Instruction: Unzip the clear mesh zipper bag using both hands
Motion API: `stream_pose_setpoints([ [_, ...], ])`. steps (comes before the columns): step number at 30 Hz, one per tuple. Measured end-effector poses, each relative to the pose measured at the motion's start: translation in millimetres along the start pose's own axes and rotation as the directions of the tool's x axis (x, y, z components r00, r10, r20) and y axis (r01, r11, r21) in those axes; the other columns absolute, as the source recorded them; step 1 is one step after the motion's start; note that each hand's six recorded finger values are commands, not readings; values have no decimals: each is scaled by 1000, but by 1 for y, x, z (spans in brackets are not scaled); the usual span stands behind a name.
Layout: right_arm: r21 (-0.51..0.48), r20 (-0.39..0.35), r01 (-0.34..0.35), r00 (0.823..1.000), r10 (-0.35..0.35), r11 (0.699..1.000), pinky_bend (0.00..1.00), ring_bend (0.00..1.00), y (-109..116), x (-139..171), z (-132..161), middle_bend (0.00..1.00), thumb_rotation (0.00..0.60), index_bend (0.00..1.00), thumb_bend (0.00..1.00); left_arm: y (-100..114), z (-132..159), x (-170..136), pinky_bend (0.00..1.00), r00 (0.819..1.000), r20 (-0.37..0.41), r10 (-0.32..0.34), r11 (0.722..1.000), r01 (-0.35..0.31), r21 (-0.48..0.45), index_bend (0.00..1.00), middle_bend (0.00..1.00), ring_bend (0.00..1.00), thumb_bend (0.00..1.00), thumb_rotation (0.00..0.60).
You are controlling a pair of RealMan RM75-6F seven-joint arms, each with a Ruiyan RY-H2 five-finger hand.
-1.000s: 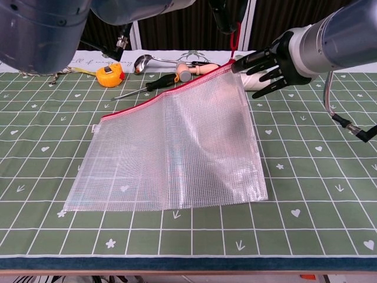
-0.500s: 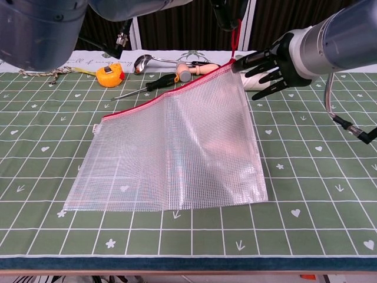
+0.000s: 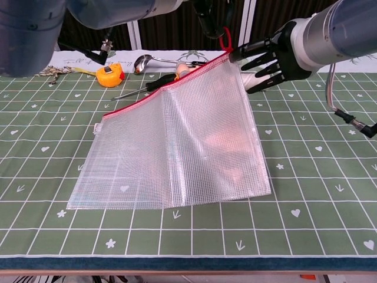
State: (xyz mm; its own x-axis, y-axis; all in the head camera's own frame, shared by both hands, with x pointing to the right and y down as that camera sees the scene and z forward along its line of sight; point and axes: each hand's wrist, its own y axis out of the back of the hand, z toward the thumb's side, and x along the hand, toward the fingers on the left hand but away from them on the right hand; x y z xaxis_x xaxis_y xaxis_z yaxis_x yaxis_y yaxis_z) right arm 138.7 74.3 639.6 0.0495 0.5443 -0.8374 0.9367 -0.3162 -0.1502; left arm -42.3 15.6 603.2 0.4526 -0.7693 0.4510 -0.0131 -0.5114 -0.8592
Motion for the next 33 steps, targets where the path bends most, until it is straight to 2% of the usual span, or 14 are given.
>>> stream_pose_setpoints([
  [9, -81, 14, -32, 999, 33, 996, 267, 67, -1, 8, 5, 165, 600, 628, 531, 0, -25, -8, 0, 999, -38, -1, 1000, 2, 22, 604, 145, 0, 462, 600],
  [18, -129, 10, -56, 998, 58, 990, 267, 67, -1, 13, 13, 176, 600, 640, 541, -4, -33, -10, 0, 998, -55, -11, 1000, 12, 20, 605, 145, 0, 462, 600],
  [25, -176, 7, -58, 998, 60, 983, 267, 67, 2, 14, 17, 184, 600, 648, 544, -8, -39, -13, 0, 998, -63, -22, 999, 24, 22, 605, 145, 0, 462, 600],
  [33, -205, 3, -31, 999, 32, 978, 267, 67, 10, 13, 19, 189, 600, 655, 549, -9, -45, -20, 0, 997, -66, -32, 999, 32, 14, 605, 145, 0, 462, 600],
])
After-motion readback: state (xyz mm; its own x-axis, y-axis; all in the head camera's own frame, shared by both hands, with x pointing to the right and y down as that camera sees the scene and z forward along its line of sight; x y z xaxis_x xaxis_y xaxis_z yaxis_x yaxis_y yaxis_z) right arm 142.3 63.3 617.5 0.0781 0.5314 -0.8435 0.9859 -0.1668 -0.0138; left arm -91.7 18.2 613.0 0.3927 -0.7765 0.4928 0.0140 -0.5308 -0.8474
